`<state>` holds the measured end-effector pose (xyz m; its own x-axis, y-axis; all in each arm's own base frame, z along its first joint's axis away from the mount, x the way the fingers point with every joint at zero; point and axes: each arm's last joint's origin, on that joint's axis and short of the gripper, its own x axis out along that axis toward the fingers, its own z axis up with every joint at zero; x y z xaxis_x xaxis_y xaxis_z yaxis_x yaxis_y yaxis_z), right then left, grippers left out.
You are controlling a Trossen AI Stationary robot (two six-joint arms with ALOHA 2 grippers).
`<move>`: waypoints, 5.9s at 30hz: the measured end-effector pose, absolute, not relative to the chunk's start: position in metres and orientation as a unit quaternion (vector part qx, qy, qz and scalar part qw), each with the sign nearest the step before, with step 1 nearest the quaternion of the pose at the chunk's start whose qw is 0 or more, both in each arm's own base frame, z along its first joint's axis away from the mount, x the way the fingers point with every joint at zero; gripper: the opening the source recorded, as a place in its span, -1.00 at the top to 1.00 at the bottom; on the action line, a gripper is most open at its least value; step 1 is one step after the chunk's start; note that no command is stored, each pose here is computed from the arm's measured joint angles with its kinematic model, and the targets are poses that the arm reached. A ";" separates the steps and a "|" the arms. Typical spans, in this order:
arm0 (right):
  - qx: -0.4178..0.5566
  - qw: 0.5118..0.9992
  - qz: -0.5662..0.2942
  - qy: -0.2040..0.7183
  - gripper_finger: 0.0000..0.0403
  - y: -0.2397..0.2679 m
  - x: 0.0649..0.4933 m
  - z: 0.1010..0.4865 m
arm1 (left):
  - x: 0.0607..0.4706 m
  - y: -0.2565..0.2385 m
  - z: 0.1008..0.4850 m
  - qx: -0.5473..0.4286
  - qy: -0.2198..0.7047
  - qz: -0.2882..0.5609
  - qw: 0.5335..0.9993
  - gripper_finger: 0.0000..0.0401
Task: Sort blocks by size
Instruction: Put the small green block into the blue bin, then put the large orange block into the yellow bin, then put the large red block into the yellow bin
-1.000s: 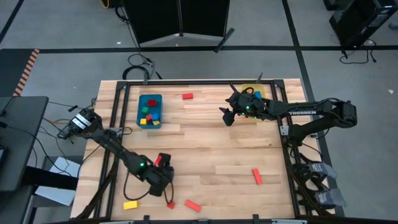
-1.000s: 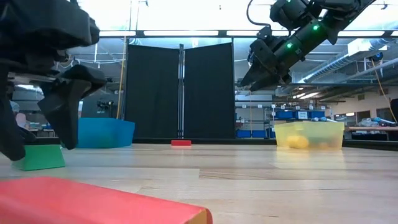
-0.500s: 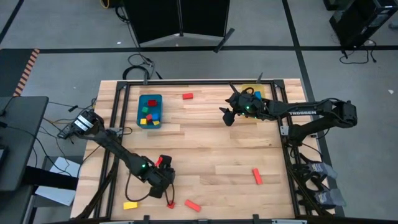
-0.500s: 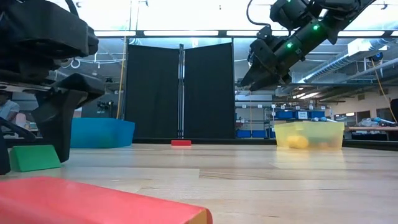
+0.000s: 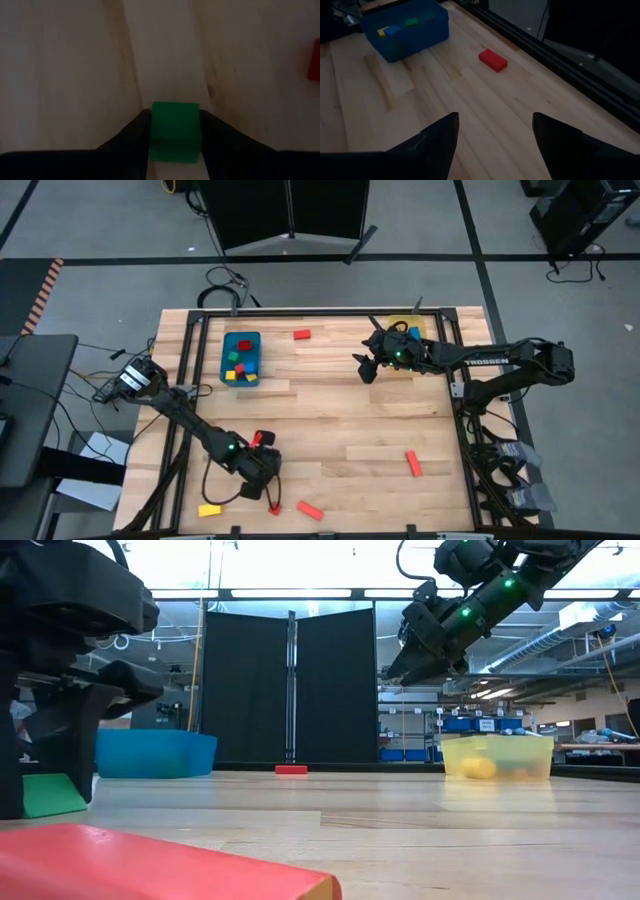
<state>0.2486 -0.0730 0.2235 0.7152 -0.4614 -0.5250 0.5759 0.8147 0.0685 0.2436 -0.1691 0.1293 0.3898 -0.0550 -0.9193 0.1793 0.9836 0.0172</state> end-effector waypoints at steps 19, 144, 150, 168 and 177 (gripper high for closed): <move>0.081 0.988 -0.032 0.127 -0.26 -0.012 0.271 0.251 | 0.210 -0.070 0.255 -0.064 0.380 0.260 0.885 0.30; 0.134 0.812 -0.533 0.196 0.43 -0.048 0.178 0.271 | 0.220 -0.026 0.238 -0.184 0.238 0.272 0.914 -0.29; 0.140 0.745 -0.597 0.261 0.43 -0.094 0.169 0.257 | 0.220 -0.026 0.238 -0.194 0.234 0.274 0.912 -0.29; 0.138 0.787 -0.533 0.278 -0.46 -0.128 0.195 0.243 | 0.219 -0.026 0.237 -0.198 0.247 0.266 0.910 -0.29; 0.090 0.898 -0.389 0.186 -0.43 -0.074 0.223 0.273 | 0.247 0.030 0.234 -0.215 0.278 0.305 0.885 -0.29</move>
